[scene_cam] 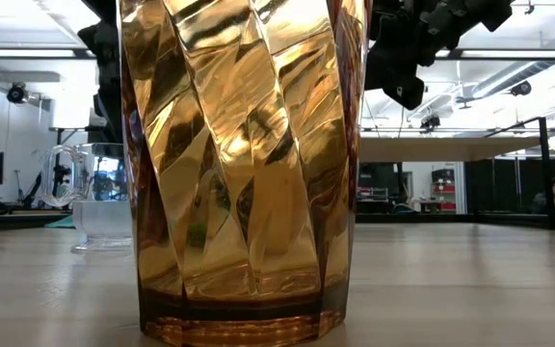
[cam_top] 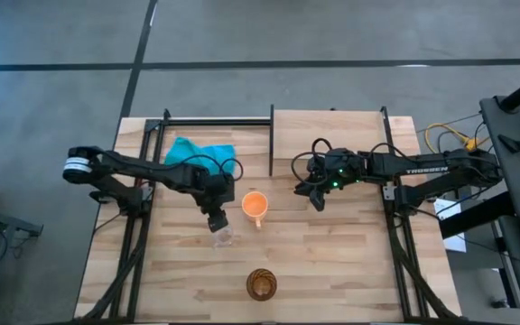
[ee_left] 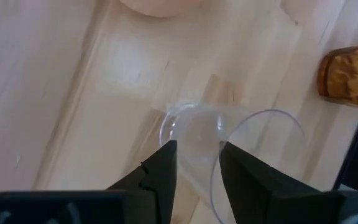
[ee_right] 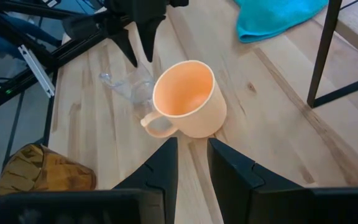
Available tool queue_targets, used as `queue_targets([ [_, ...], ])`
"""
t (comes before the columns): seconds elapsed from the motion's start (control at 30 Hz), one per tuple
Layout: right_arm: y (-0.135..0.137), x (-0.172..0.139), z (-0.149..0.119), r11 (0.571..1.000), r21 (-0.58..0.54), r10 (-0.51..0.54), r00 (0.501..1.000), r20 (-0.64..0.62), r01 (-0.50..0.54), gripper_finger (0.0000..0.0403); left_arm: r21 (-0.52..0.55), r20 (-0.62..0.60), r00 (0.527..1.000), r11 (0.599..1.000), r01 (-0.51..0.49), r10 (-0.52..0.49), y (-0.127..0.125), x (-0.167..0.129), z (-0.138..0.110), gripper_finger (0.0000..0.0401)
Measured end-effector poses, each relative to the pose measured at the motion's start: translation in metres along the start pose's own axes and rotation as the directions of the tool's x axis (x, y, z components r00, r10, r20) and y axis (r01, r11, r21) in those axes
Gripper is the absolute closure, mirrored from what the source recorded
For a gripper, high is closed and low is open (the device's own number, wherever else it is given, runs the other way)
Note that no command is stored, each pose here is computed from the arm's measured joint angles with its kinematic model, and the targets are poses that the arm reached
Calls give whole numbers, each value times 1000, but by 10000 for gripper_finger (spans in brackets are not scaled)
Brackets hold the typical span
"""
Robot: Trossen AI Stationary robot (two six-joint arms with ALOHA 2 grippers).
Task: Stack small to large cups/mugs on shelf
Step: Put the transparent mug on the shelf
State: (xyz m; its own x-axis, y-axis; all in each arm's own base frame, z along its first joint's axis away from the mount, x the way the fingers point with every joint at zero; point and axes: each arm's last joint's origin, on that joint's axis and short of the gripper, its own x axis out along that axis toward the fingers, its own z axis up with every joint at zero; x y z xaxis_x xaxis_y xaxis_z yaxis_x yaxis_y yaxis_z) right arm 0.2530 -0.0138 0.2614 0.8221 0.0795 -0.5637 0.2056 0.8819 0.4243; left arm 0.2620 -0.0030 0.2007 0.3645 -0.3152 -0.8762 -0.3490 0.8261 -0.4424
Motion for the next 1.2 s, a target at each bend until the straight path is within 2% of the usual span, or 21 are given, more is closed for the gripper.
queue_targets([
  [0.33, 0, 0, 0, 1000, 0, 1, 1000, 3, -1, 321, 9, 38, 999, 1000, -15, 14, -3, -6, 2, 301],
  [0.63, 0, 0, 0, 1000, -1, 1, 1000, 4, -1, 321, 7, 31, 999, 1000, -20, 19, -2, -4, 2, 391],
  [0.8, 0, 0, 0, 1000, -1, 2, 1000, 4, -2, 321, 10, 41, 999, 1000, -15, 14, -4, -7, 4, 399],
  [1.03, 0, 0, 0, 1000, 31, 2, 1000, 5, -2, 321, 38, 112, 993, 999, 22, -26, -26, -37, 23, 400],
  [1.2, 0, 0, 1, 998, 58, 2, 1000, 6, -3, 321, 17, 109, 993, 998, -53, 51, -44, -79, 31, 401],
])
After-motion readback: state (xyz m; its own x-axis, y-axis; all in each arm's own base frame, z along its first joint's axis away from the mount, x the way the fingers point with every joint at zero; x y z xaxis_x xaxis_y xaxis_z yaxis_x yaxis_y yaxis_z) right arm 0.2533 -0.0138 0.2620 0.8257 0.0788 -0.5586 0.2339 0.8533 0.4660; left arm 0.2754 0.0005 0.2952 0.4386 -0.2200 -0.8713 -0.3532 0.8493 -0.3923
